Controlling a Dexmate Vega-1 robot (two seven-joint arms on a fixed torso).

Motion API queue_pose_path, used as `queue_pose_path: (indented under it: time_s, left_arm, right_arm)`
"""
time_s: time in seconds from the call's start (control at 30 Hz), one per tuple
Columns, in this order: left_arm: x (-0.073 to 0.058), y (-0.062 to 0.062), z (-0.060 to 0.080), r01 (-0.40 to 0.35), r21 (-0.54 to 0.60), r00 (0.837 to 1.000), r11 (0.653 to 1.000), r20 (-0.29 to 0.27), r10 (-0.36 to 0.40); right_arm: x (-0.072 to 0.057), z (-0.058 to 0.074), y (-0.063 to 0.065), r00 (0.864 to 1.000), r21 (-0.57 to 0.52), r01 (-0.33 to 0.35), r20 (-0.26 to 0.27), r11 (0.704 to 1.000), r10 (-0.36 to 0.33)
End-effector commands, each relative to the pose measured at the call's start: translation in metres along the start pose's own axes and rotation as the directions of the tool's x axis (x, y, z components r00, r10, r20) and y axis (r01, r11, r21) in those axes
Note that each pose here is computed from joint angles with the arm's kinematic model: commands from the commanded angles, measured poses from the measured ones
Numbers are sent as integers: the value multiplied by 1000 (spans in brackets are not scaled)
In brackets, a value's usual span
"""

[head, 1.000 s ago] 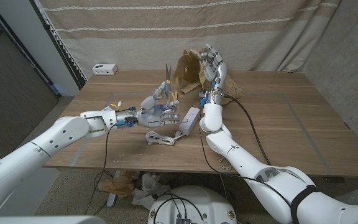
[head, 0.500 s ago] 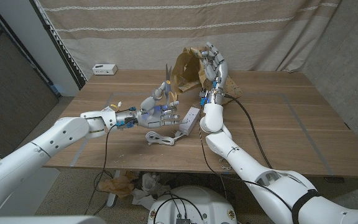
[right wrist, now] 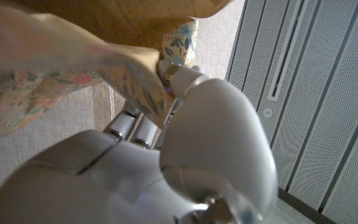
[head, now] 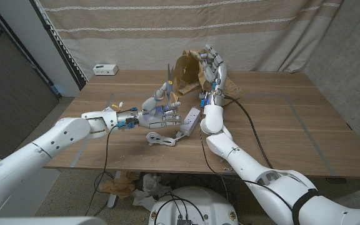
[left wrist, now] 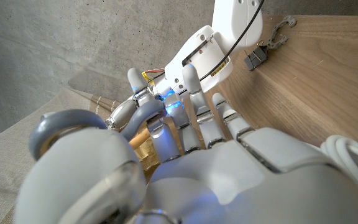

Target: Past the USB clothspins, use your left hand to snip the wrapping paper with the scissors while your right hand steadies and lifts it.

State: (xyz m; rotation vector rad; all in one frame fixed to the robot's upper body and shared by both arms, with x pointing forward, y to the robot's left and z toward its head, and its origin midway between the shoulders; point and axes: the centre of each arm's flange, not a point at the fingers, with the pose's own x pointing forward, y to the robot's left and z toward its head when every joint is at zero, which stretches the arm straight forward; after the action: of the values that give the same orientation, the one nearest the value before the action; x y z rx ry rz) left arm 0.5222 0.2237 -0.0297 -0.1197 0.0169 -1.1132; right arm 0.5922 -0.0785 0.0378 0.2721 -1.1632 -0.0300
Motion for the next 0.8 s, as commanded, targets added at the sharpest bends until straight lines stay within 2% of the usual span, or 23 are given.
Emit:
queue_pose_path:
  time_s: [0.03,0.3,0.47,0.7,0.8]
  left_arm:
    - [2,0,-1,20,-23,1000,1000,7,-20]
    - [4,2,-3,27,-42,1000,999,7,-27]
    - [7,2,-6,47,-64,999,997,11,-47]
    - [6,4,-9,41,-74,999,996,20,-40]
    - [8,4,-12,60,-94,998,994,27,-58]
  right_arm:
    - [3,1,3,1000,5,-7,-1,1000,7]
    - [4,0,8,1000,11,-15,4,1000,15]
    - [4,1,6,1000,-1,9,-8,1000,-9]
    - [1,0,7,1000,14,-6,-7,1000,6]
    - [1,-1,9,1000,20,-14,-15,1000,14]
